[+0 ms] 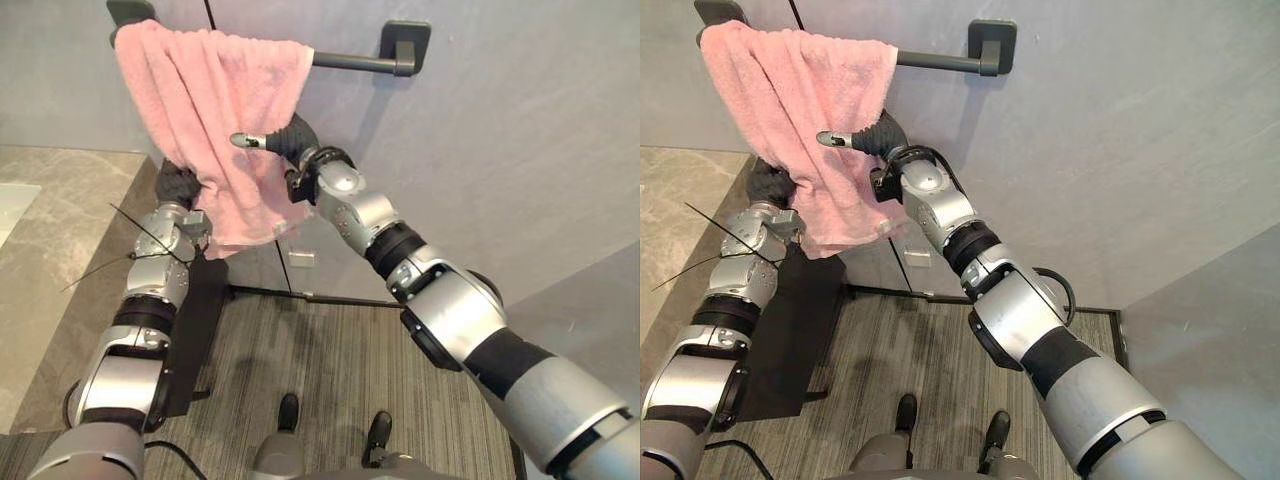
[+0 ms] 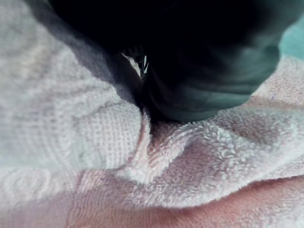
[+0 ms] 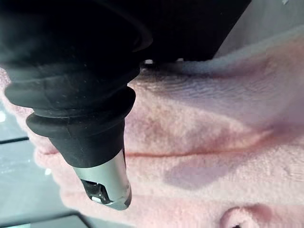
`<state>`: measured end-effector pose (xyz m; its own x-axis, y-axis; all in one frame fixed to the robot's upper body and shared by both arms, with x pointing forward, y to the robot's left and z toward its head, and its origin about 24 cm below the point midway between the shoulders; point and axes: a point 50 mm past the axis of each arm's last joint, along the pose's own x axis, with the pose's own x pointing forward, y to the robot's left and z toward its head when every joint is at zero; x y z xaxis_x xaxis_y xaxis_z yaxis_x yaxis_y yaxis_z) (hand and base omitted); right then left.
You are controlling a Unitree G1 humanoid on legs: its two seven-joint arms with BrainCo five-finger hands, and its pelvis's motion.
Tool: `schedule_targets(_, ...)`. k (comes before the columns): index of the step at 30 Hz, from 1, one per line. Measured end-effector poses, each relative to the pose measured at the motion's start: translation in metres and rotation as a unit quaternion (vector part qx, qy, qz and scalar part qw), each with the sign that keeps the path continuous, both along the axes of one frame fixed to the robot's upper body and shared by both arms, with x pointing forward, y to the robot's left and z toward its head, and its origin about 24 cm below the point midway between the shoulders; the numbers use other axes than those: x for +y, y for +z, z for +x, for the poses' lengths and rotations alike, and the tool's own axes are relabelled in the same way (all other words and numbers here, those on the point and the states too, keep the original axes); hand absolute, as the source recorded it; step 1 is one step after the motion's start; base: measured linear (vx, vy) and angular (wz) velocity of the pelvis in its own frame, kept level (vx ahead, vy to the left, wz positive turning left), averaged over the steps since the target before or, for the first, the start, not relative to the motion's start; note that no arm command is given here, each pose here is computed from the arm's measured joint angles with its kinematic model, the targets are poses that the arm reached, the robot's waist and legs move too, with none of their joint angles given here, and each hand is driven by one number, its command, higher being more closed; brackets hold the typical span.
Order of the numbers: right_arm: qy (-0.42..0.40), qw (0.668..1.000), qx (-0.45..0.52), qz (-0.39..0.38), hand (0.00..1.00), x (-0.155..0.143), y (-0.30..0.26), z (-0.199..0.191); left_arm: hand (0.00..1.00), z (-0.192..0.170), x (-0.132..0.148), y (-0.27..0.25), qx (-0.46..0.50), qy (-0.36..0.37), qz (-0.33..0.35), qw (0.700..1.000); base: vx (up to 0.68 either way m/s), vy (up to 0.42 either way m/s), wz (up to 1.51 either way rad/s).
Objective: Organize washtable
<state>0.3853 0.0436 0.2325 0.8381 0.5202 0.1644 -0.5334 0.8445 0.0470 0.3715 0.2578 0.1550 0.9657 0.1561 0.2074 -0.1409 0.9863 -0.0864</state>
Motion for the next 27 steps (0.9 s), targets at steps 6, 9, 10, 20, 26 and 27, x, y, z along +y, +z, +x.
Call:
schedule_targets(6,-0.092,0.996,0.014,0.017,1.0,-0.053,0.01,0.026,1.0,0.0,0.001,0.001,-0.003,0.001,-0.008,1.0,-0.01,0.015,0.04)
schedule_targets(9,-0.112,0.993,0.021,0.015,1.0,-0.07,0.009,0.031,1.0,0.0,-0.002,0.005,-0.012,-0.016,-0.005,1.0,0.0,0.015,-0.06)
schedule_targets(10,-0.111,0.994,0.021,0.015,1.0,-0.07,0.009,0.032,1.0,0.0,-0.003,0.005,-0.013,-0.022,-0.004,1.0,0.0,0.022,-0.16)
schedule_targets(20,-0.092,0.996,0.012,0.011,1.0,-0.069,0.02,0.031,1.0,0.0,-0.006,0.009,-0.018,-0.035,-0.001,0.999,0.0,0.004,-0.02)
schedule_targets(26,-0.092,0.996,0.01,0.004,0.0,-0.068,0.019,0.031,0.0,0.0,-0.006,0.008,-0.017,-0.038,-0.001,0.999,0.0,0.0,0.0)
schedule_targets(27,-0.092,0.996,0.009,0.004,0.0,-0.068,0.019,0.031,0.0,0.0,-0.005,0.007,-0.015,-0.037,-0.001,0.999,0.0,0.0,0.0)
